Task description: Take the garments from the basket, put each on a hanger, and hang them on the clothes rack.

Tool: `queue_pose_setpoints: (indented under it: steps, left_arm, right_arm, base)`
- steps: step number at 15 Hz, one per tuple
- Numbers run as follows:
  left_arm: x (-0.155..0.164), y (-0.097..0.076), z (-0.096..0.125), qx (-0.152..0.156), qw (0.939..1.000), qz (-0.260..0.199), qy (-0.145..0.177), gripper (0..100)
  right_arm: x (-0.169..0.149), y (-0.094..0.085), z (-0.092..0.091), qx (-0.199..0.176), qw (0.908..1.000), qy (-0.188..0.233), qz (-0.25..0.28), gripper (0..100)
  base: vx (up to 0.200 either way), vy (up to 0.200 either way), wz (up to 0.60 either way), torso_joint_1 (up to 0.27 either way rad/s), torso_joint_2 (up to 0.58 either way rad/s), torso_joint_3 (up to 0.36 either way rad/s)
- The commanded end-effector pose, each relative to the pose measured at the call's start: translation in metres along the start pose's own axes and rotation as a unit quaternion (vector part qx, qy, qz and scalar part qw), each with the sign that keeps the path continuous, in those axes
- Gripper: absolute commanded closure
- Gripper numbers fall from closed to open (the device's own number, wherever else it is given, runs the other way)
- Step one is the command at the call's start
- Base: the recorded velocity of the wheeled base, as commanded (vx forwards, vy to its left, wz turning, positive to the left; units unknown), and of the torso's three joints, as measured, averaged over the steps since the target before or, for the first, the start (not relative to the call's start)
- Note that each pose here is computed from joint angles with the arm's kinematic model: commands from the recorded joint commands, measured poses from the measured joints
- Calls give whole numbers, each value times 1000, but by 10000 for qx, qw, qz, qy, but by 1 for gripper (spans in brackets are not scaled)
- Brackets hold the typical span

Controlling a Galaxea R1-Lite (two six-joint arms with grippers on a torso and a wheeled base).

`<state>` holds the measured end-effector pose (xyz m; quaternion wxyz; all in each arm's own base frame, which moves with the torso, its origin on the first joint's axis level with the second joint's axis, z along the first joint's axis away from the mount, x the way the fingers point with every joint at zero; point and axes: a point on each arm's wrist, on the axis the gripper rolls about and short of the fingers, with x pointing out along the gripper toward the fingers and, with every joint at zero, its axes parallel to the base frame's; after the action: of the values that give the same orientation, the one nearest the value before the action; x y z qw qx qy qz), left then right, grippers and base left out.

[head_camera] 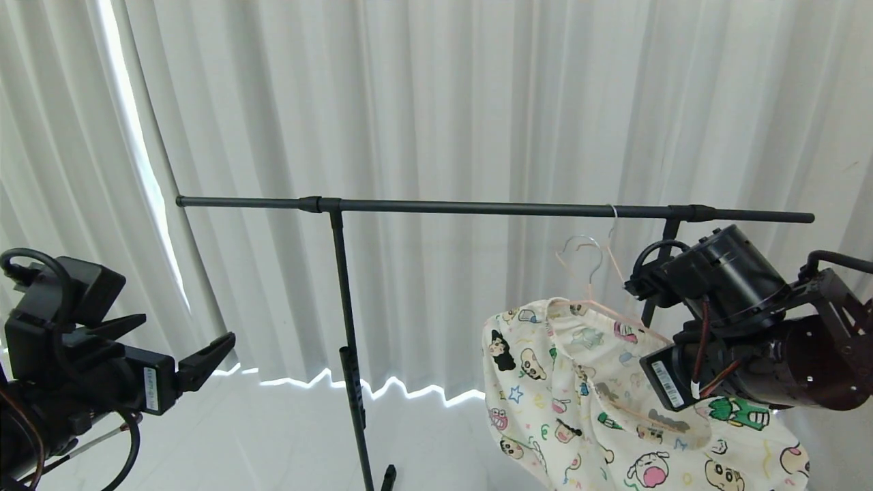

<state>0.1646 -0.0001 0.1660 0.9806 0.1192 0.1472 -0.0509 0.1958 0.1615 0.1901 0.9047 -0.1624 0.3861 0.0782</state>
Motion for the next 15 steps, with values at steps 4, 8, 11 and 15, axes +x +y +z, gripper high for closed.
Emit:
queue_pose_setpoints:
  steps: [4,8,11,15]
  left_arm:
    - [5,-8,2,81,9997,-247,-9,0]
    - [4,-11,4,296,9990,-333,-59,0]
    - [1,-14,9,375,9982,-416,-201,0]
    - [-3,-22,11,450,9964,-643,-316,0]
  right_arm:
    - [1,1,3,242,9997,-35,-49,100]
    - [1,0,3,558,9982,-74,-225,100]
    - [9,1,7,642,9959,-147,-618,100]
    - [14,6,27,1041,9915,-493,-600,100]
  base:
    - [0,150,0,1,4,2]
    - [0,0,0,0,0,0]
    - [0,0,0,0,0,0]
    - [150,0,0,-7,-1,4]
